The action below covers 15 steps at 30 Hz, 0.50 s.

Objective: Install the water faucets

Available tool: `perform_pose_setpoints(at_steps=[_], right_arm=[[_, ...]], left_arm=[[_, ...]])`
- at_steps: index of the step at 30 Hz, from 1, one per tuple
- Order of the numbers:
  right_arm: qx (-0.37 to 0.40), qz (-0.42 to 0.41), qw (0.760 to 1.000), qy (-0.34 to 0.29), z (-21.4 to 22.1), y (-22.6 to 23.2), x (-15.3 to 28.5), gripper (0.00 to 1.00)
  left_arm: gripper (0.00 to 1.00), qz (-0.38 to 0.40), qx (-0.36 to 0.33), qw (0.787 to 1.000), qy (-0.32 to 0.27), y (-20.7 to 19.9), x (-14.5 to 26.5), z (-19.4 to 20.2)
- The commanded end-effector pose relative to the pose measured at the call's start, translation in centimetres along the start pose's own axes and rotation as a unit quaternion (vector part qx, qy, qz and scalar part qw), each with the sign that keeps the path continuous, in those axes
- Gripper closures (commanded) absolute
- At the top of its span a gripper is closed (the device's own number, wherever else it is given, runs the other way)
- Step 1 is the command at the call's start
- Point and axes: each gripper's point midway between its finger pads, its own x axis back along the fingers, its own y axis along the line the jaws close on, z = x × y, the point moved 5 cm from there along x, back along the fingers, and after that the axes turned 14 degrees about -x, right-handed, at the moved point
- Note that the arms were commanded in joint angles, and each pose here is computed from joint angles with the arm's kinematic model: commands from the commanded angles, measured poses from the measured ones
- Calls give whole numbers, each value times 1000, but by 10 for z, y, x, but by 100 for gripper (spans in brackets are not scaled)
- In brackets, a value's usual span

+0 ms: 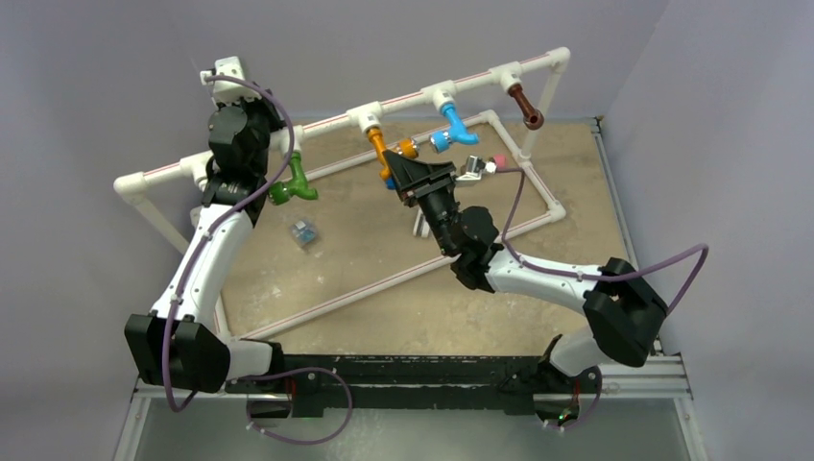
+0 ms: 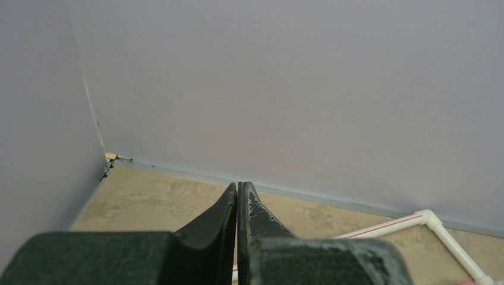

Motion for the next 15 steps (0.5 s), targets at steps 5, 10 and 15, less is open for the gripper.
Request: perform_pose_setpoints(at_steps=[5, 10, 15], right_arm=[[-41, -26, 996, 75, 15, 41, 20, 38], [13, 5, 997, 75, 7, 34, 35, 26], [98, 32, 991, 90, -1, 30, 46, 21]], left_arm=[[100, 35, -37, 983, 179, -11, 12, 101], [100, 34, -39, 982, 181, -11, 11, 102], [100, 33, -39, 982, 180, -10, 11, 102]])
